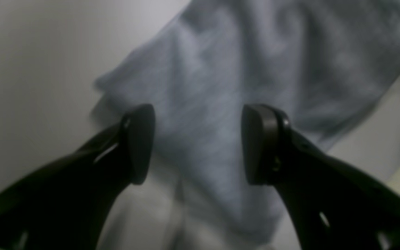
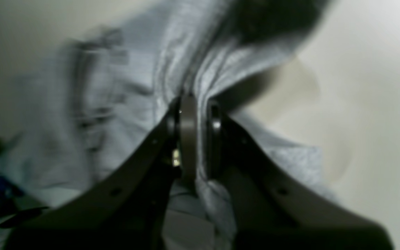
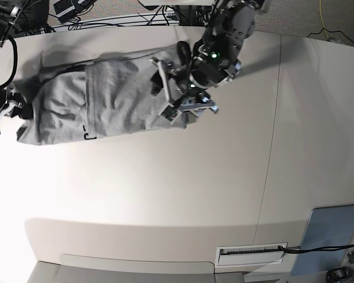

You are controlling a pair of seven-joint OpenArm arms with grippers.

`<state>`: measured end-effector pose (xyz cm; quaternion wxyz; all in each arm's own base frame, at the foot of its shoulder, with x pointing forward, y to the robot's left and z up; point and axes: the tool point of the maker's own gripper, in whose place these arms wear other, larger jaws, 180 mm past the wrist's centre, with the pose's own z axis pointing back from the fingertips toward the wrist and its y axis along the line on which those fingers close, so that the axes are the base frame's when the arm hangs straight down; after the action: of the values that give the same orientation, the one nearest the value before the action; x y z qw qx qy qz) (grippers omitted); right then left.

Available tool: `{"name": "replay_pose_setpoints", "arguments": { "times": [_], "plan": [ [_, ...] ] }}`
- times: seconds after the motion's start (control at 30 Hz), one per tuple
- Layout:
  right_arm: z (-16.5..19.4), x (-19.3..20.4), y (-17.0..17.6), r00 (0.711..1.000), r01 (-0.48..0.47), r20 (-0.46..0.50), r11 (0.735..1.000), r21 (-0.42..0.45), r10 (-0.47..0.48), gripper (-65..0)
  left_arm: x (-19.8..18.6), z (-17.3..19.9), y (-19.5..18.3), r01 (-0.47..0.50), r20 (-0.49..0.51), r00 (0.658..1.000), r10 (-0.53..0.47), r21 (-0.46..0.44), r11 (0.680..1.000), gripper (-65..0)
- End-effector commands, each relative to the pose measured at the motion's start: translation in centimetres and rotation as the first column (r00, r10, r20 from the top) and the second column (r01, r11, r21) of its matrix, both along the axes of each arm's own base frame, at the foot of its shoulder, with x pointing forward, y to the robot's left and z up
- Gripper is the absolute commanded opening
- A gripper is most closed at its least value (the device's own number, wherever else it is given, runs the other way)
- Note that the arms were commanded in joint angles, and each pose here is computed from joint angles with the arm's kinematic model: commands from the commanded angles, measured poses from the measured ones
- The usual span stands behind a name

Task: Fold the T-shirt properly
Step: 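Grasp the folded bundle with both grippers and lift it, then fold the bundle over again with the left gripper toward the right gripper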

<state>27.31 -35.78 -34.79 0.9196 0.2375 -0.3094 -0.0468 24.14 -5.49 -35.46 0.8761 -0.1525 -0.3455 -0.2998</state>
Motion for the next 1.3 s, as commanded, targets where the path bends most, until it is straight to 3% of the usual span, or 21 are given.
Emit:
{"name": "replay_pose_setpoints", "arguments": {
  "times": [0.0,0.13,0.27,0.43,0.57,0.8,1.03,1.27],
  "plan": [
    [1.9,1.0,-0.2,0.999,-0.012,0.053,1.000,-0.012,0.013,-65.0,0.4,0.6,0.2,-0.010,0.029,1.000,0.010,-0.002,1.000,-25.5],
    [2.8,1.1,1.8,0.992,-0.078,0.091,0.995,-0.055,0.083,-65.0,0.6,-1.0,3.5,-0.094,0.026,0.995,0.093,0.050,0.994,-25.5],
    [3.7,1.2,5.6,0.973,-0.169,0.140,0.978,-0.126,0.186,-65.0,1.2,-2.6,6.5,-0.179,-0.007,0.984,0.179,0.012,0.984,-25.5],
    [6.3,1.7,11.7,0.924,-0.245,0.260,0.956,-0.162,0.281,-65.0,0.8,-3.9,5.7,-0.124,-0.078,0.990,0.116,-0.119,0.985,-25.7],
    [8.7,2.0,15.4,0.898,-0.228,0.341,0.957,-0.181,0.279,-65.0,0.7,-5.7,5.2,-0.140,-0.141,0.983,0.120,-0.143,0.980,-27.3],
    [13.0,1.6,20.0,0.828,-0.197,0.470,0.944,-0.266,0.306,-65.0,1.1,-7.2,4.3,-0.113,-0.184,0.980,0.078,-0.186,0.976,-27.5],
    [11.0,1.2,26.7,0.810,-0.299,0.438,0.918,-0.261,0.389,-65.0,2.2,-6.6,4.2,-0.113,-0.170,0.982,0.078,-0.203,0.973,-27.5],
    [8.0,-0.4,31.7,0.798,-0.399,0.345,0.862,-0.313,0.495,-65.0,2.5,-6.4,4.2,-0.115,-0.164,0.983,0.082,-0.202,0.973,-27.5]
  ]
}}
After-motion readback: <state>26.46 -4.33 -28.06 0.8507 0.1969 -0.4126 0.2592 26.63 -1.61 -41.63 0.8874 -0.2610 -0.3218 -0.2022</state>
